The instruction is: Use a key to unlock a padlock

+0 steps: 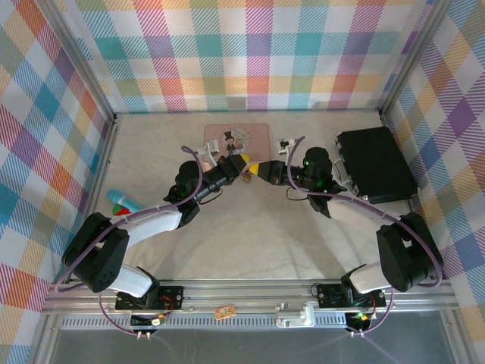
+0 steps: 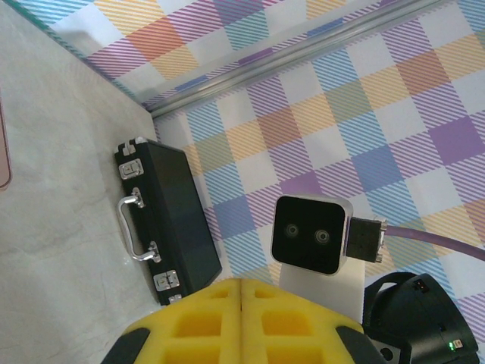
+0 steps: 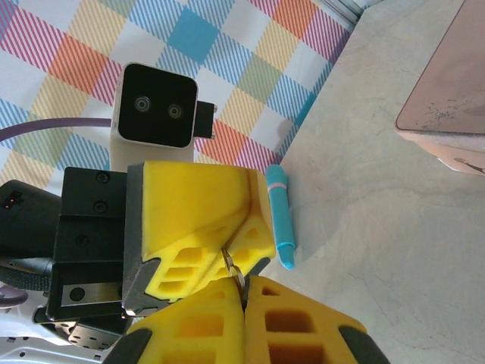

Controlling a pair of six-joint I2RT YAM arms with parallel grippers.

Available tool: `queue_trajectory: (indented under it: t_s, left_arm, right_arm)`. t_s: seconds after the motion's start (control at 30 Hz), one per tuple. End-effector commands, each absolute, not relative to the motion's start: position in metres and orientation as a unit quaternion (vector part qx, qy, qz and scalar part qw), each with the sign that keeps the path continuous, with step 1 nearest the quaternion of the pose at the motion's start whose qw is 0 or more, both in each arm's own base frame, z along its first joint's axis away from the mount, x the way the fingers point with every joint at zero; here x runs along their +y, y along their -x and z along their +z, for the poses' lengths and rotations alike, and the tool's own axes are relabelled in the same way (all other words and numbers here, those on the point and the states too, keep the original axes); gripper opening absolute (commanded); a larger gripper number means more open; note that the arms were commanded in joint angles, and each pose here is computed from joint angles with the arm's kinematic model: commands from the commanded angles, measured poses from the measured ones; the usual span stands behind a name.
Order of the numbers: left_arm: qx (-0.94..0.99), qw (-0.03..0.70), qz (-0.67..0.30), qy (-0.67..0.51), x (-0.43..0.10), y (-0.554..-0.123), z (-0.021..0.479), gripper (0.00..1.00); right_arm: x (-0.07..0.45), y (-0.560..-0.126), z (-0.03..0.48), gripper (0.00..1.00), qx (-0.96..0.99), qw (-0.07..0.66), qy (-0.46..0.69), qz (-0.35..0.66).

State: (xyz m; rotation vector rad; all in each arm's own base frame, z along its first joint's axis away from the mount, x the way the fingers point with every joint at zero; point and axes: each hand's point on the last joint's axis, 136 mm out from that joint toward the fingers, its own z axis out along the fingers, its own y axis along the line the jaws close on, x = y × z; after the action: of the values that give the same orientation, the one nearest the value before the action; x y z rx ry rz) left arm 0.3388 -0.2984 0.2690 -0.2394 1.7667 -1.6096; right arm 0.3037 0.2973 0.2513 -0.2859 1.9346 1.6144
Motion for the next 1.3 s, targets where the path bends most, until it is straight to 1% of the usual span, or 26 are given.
queue_trajectory:
  t_s: [0.0,0.07,0.1,0.13,0.23,0.4,0.57,0.73,0.83,0.9,1.03,1.13,1.27]
  left_arm:
    - [0.663,0.377,-0.642,0.077,-0.297,-0.331,0.291,0.05]
    - [0.669,0.381,-0.633,0.081,-0.293,-0.332,0.290,0.44]
    - [0.675,0.384,-0.625,0.086,-0.289,-0.334,0.287,0.59]
    - [0.682,0.388,-0.613,0.093,-0.284,-0.336,0.284,0.69]
    - [0.716,0.395,-0.561,0.127,-0.262,-0.346,0.263,0.82]
    - [0.783,0.386,-0.463,0.151,-0.240,-0.349,0.210,0.82]
    - [0.839,0.365,-0.370,0.162,-0.236,-0.352,0.150,0.75]
    - [0.878,0.349,-0.294,0.142,-0.256,-0.362,0.105,0.74]
    - [0.892,0.343,-0.259,0.142,-0.266,-0.373,0.081,0.70]
    - [0.893,0.352,-0.237,0.148,-0.269,-0.383,0.069,0.70]
    - [0.883,0.378,-0.235,0.149,-0.283,-0.401,0.056,0.68]
    - [0.869,0.415,-0.229,0.142,-0.295,-0.411,0.053,0.67]
    - [0.866,0.438,-0.180,0.161,-0.294,-0.420,0.037,0.63]
  right_arm:
    - [0.295,-0.303,0.253,0.00,0.718,0.318,0.127,0.606]
    - [0.293,-0.305,0.242,0.00,0.733,0.318,0.123,0.588]
    - [0.291,-0.306,0.237,0.00,0.742,0.318,0.122,0.578]
    - [0.289,-0.306,0.230,0.00,0.750,0.317,0.124,0.567]
    - [0.282,-0.306,0.210,0.00,0.776,0.316,0.119,0.533]
    - [0.257,-0.313,0.170,0.00,0.839,0.313,0.087,0.437]
    - [0.228,-0.315,0.144,0.00,0.880,0.313,0.065,0.351]
    - [0.217,-0.316,0.144,0.00,0.882,0.322,0.063,0.337]
    - [0.213,-0.317,0.146,0.00,0.880,0.329,0.060,0.337]
    - [0.212,-0.317,0.147,0.00,0.878,0.332,0.059,0.340]
    - [0.212,-0.316,0.146,0.00,0.876,0.330,0.056,0.348]
    - [0.214,-0.314,0.144,0.00,0.873,0.324,0.052,0.360]
    - [0.216,-0.312,0.139,0.00,0.872,0.318,0.046,0.368]
